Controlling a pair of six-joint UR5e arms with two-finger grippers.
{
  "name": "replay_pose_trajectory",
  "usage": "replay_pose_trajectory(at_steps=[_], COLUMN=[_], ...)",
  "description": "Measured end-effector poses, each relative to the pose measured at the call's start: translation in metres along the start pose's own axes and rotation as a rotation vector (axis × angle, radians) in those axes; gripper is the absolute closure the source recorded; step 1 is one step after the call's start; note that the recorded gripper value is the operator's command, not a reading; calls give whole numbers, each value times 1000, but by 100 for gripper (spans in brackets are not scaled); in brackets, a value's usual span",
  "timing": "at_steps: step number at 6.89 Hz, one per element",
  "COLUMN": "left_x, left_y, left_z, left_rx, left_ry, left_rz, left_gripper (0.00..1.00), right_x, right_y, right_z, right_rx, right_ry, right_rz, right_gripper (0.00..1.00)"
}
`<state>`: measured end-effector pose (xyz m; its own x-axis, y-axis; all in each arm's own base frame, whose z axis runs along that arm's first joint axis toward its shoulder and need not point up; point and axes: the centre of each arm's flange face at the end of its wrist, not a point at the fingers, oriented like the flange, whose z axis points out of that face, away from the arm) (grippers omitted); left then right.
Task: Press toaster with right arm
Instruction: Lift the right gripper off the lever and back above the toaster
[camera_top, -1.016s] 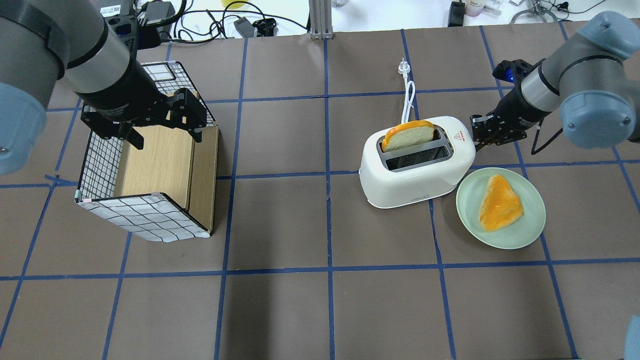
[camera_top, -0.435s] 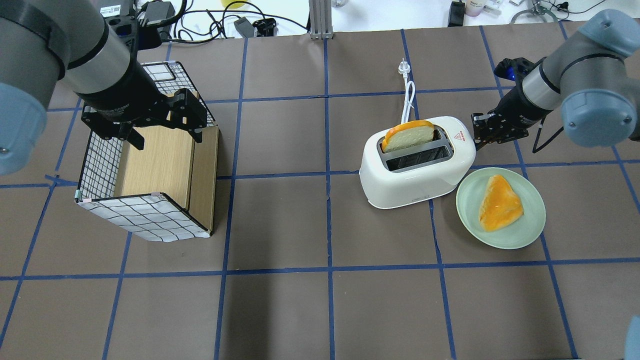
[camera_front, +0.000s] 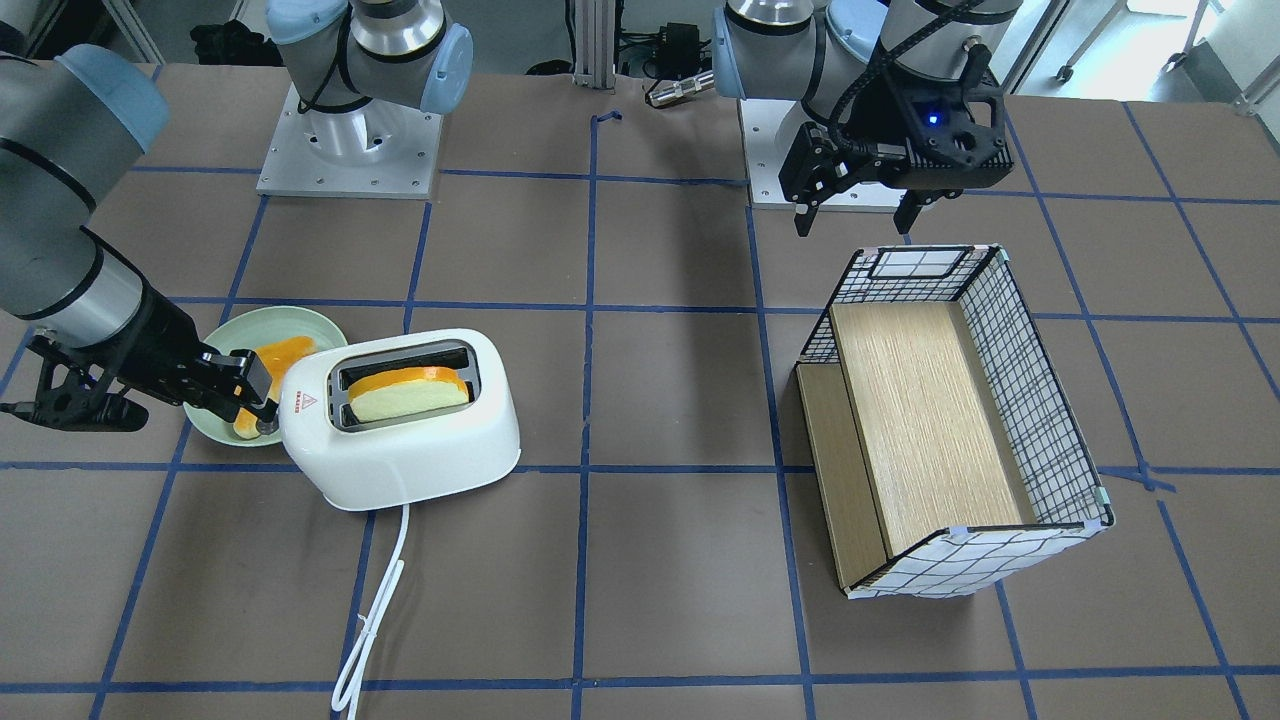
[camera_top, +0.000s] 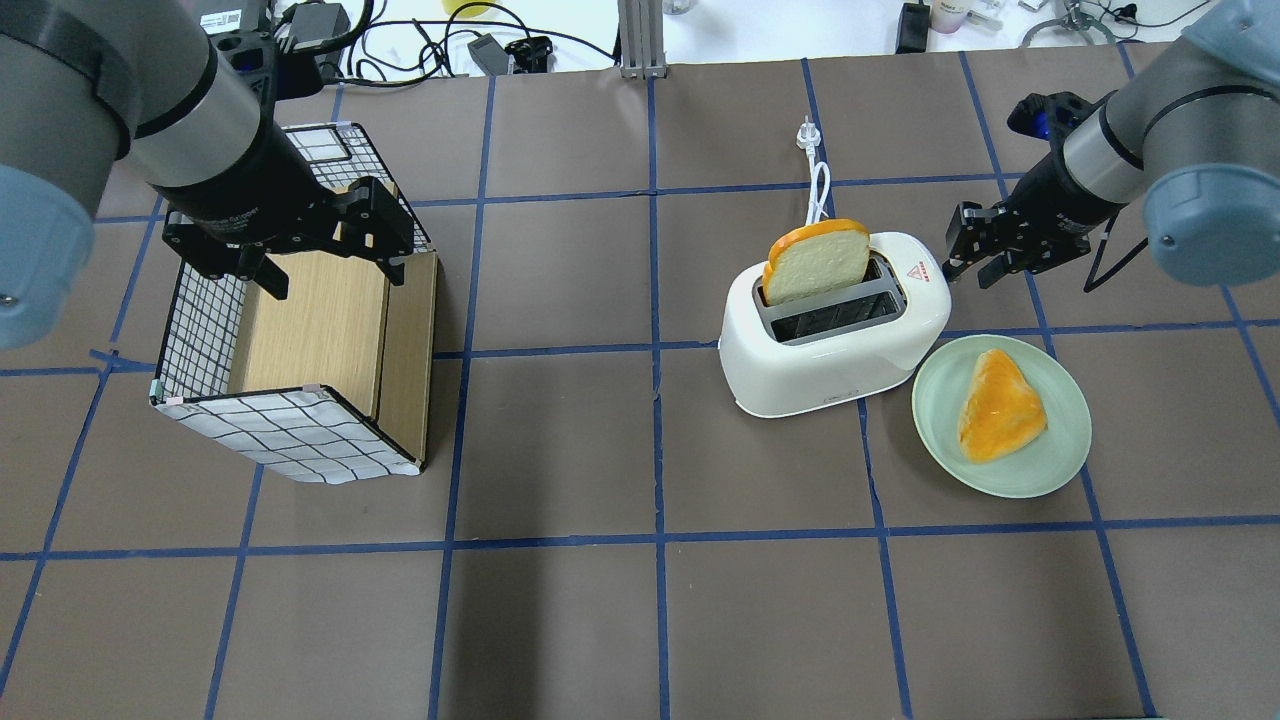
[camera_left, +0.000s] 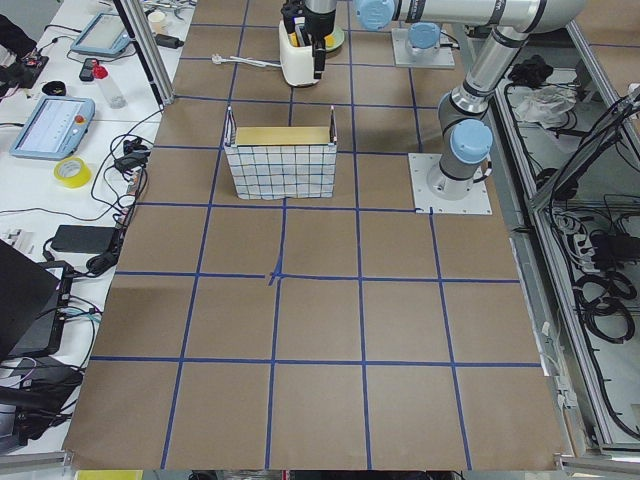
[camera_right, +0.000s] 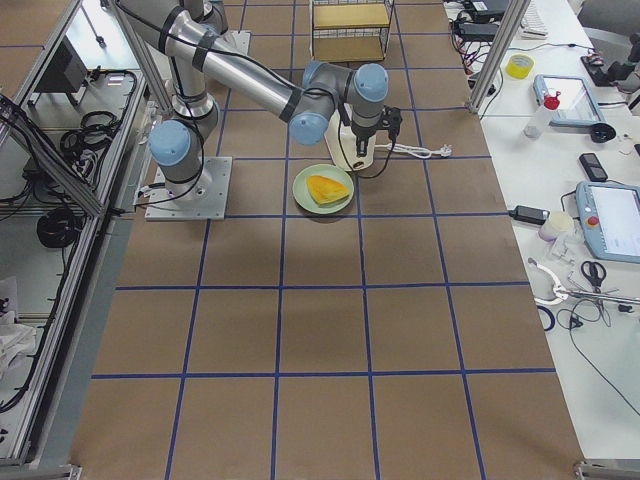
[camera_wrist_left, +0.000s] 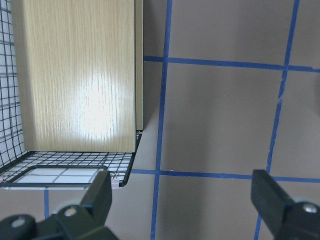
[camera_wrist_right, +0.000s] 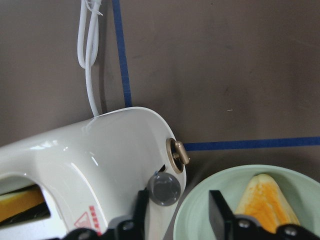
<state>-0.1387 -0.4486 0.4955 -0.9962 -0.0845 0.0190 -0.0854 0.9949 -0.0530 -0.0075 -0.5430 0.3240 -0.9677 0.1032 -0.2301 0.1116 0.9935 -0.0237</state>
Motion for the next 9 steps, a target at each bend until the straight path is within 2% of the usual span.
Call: replay_pose_trajectory(at_steps=[2, 4, 7, 9], left_x=[0, 0, 0, 0], left_y=[0, 0, 0, 0], left_z=[0, 0, 0, 0], left_rx=[1, 1, 0, 0], left_ry=[0, 0, 0, 1], left_rz=[0, 0, 0, 0], left_gripper=[0, 0, 0, 0], right_x=[-6, -18, -84, -126], right_y=[9, 14, 25, 40], right_z=[-43, -84, -115, -119], right_rx=[6, -6, -24, -13], right_ry=[80, 138, 157, 190], right_rz=[5, 24, 64, 35], right_gripper=[0, 0, 0, 0])
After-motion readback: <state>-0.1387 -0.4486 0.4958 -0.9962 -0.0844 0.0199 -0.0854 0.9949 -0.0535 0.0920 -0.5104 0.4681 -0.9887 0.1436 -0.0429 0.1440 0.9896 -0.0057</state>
